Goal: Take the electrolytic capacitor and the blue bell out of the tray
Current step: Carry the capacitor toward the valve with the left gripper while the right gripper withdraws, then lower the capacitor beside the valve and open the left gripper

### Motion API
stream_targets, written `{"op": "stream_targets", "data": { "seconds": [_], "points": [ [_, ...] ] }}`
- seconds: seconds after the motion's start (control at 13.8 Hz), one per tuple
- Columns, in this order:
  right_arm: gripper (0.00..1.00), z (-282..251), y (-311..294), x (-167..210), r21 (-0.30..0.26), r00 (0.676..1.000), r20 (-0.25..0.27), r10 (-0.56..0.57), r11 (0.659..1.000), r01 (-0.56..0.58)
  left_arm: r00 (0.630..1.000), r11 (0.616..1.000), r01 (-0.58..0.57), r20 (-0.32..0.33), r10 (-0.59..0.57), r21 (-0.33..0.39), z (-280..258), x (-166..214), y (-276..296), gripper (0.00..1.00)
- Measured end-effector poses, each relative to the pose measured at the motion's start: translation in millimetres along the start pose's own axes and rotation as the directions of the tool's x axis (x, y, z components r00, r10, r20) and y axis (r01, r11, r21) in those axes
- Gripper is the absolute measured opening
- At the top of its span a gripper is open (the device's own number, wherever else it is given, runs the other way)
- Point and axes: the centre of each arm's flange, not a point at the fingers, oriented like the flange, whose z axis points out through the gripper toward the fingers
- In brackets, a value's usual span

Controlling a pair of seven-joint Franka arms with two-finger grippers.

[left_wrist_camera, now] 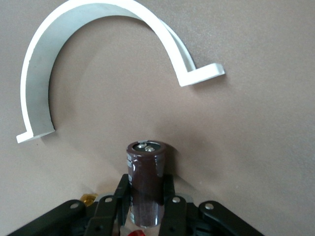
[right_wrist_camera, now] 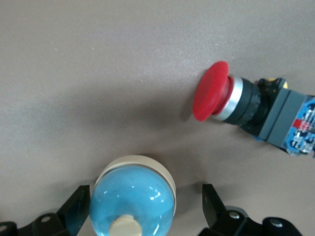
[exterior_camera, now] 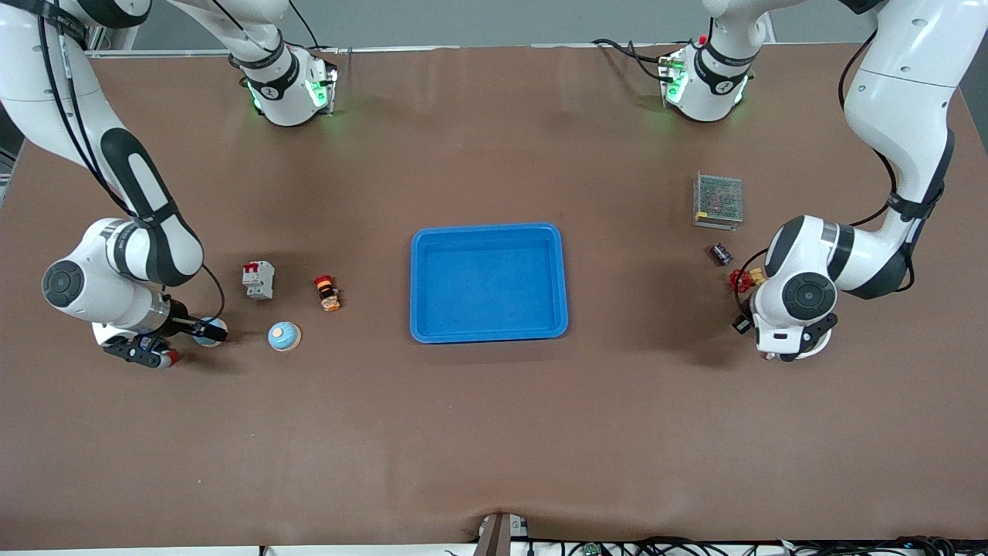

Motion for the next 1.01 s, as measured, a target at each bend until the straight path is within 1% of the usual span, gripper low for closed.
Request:
{"op": "stream_targets", "data": {
  "seconds": [0.07, 0.14, 0.36, 0.43, 0.51, 0.58, 0.72, 0.8, 1.01],
  "points": [
    [1.0, -3, -2, 2, 0.001, 1.0, 0.001, -0.002, 1.0, 0.002, 1.0, 1.0, 0.002, 0.001, -0.002, 0.0, 0, 1, -1, 0.3],
    [1.0, -7, -3, 5, 0.001, 1.0, 0.013, -0.005, 1.0, 0.005, 1.0, 1.0, 0.003, 0.001, -0.003, 0.0, 0, 1, -1, 0.3],
    [1.0, -27, -5, 17, -0.005, 0.997, 0.076, -0.006, 1.0, 0.006, 1.0, 1.0, 0.003, 0.001, -0.003, 0.0, 0, 1, -1, 0.3],
    [1.0, -35, -6, 22, -0.006, 0.996, 0.086, -0.01, 1.0, 0.011, 1.0, 1.0, 0.003, 0.001, -0.003, 0.0, 0, 1, -1, 0.3],
    [1.0, -43, -7, 26, -0.008, 0.996, 0.082, -0.029, 1.0, 0.03, 1.0, 1.0, 0.003, 0.001, -0.003, 0.0, 1, 1, -1, 0.3],
    [1.0, -52, -9, 31, -0.014, 0.996, 0.068, -0.066, 0.998, 0.067, 1.0, 1.0, 0.003, 0.001, -0.003, 0.0, 1, 1, -1, 0.35],
    [1.0, -67, -14, 41, -0.035, 0.989, 0.037, -0.147, 0.988, 0.148, 1.0, 1.0, 0.003, 0.001, -0.003, -0.001, 1, 1, -1, 0.55],
    [1.0, -74, -16, 45, -0.043, 0.984, 0.023, -0.174, 0.984, 0.175, 1.0, 1.0, 0.003, 0.0, -0.003, -0.003, 0, 1, -1, 0.67],
    [1.0, -93, -27, 54, -0.069, 0.975, -0.011, -0.223, 0.973, 0.222, 1.0, 1.0, 0.001, -0.006, -0.001, -0.012, -3, 1, 1, 0.96]
  ]
}}
